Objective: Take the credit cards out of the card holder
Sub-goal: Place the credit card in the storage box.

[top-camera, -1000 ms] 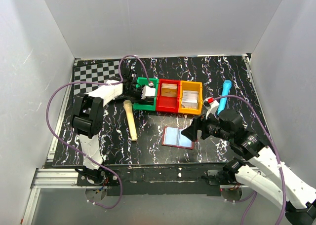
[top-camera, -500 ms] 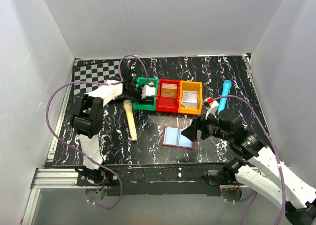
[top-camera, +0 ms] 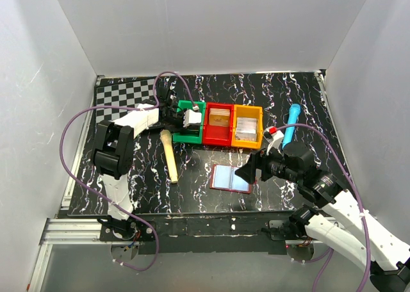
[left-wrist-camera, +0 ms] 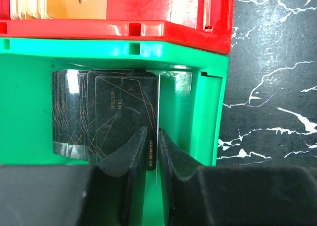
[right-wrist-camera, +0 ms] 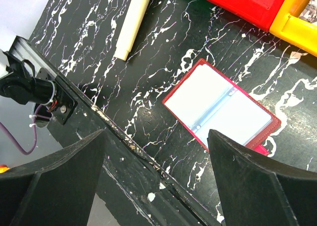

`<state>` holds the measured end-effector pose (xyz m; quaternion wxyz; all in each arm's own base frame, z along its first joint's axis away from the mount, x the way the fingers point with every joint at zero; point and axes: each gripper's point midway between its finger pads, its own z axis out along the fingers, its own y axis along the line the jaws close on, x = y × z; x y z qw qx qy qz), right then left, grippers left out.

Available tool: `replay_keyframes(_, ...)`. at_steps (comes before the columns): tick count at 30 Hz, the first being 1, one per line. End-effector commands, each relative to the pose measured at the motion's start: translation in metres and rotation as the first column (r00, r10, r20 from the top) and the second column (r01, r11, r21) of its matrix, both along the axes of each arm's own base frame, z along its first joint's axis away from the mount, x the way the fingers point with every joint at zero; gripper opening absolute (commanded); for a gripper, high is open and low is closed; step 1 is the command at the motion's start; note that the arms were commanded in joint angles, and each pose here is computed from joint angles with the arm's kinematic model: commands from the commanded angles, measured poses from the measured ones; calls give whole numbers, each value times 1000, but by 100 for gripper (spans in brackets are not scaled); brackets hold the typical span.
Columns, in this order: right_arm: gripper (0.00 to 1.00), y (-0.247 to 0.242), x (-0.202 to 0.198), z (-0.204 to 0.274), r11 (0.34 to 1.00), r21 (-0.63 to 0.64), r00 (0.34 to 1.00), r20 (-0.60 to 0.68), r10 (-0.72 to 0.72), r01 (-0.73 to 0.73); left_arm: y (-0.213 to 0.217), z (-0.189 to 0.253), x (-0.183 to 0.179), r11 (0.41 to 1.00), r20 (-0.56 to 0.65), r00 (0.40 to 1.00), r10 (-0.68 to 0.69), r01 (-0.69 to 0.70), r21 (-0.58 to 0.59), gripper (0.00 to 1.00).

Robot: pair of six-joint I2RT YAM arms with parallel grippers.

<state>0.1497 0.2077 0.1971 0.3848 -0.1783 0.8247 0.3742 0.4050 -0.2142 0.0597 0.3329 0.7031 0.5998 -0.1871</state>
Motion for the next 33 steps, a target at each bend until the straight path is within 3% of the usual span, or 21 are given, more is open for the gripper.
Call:
replay_keyframes(1,91,2,5,8,1000,17,999,41,-2,1,4,9,3,1000,29,999,17,-16,-4,16)
replay_keyframes(5,91,2,5,8,1000,17,999,42,0,-1,4,10,3,1000,34,999,23,-23,-7,20)
replay_keyframes(23,91,4,5,6,1000,19,999,32,5,-5,2,34,22,995,90,992,92,-89,-34,24)
replay_keyframes(33,91,5,4,6,1000,19,1000,26,10,-10,2,43,28,991,114,985,130,-125,-48,33)
